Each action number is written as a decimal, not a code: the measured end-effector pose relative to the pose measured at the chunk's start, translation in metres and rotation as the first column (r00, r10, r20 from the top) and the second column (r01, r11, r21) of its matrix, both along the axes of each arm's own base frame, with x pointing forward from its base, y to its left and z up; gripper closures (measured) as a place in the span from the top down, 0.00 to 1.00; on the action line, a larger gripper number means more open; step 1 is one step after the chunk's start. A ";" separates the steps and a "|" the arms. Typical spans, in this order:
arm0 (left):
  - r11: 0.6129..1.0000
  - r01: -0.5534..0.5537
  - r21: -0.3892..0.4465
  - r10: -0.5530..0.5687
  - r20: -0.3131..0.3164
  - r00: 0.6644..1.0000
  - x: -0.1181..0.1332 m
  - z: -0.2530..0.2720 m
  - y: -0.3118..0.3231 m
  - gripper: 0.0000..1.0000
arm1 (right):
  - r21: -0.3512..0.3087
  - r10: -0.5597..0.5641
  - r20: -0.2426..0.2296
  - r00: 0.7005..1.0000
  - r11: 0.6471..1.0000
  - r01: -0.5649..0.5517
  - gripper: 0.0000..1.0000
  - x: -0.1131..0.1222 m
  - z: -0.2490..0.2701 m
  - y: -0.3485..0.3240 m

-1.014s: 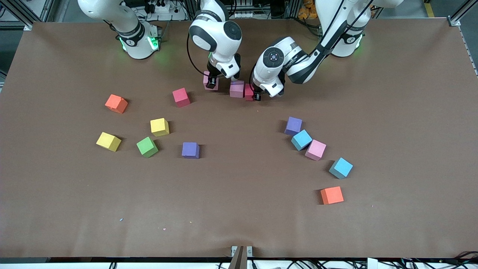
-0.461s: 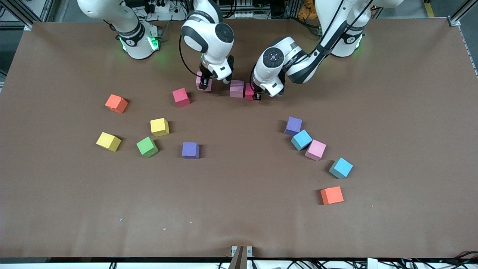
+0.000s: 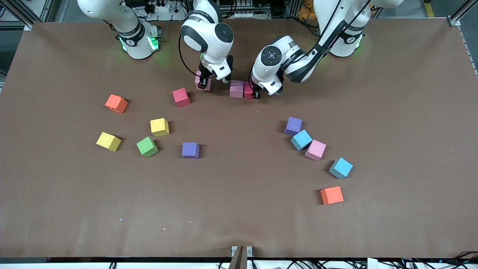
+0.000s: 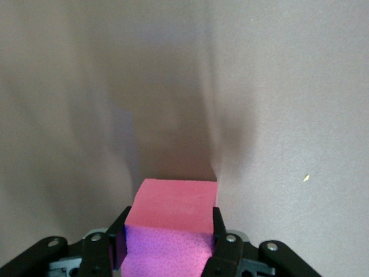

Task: Arrange 11 blocks into digit 3

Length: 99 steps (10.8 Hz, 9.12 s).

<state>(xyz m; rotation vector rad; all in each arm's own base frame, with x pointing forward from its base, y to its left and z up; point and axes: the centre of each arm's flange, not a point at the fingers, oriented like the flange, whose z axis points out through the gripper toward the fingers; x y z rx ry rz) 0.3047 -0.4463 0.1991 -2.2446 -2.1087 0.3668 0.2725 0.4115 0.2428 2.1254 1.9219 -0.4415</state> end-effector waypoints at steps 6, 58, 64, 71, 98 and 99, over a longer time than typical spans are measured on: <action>1.000 -0.002 0.003 0.002 -0.003 1.000 -0.002 -0.001 -0.001 0.56 | 0.008 -0.004 0.012 1.000 1.000 0.004 0.62 -0.008 -0.001 0.006; 0.984 0.158 0.080 -0.162 0.055 0.985 0.193 0.001 0.152 0.70 | 0.039 -0.022 0.028 0.999 0.999 0.021 1.00 -0.002 -0.005 0.090; 0.985 0.162 0.067 -0.167 0.081 0.983 0.201 0.012 0.142 0.60 | 0.143 -0.262 0.096 0.960 0.958 0.248 1.00 0.106 0.087 0.033; 0.984 0.168 0.061 -0.174 0.111 0.978 0.220 0.040 0.125 0.59 | 0.229 -0.772 0.172 0.612 0.636 0.737 1.00 0.295 0.069 -0.110; 0.992 0.118 0.047 -0.122 0.072 0.990 0.260 0.119 0.105 0.59 | 0.245 -0.999 -0.015 0.029 0.025 0.969 0.57 0.241 -0.007 -0.024; 0.992 0.118 0.046 -0.121 0.074 0.990 0.261 0.120 0.105 0.59 | 0.243 -0.999 -0.031 0.035 0.027 0.970 0.56 0.215 -0.010 -0.014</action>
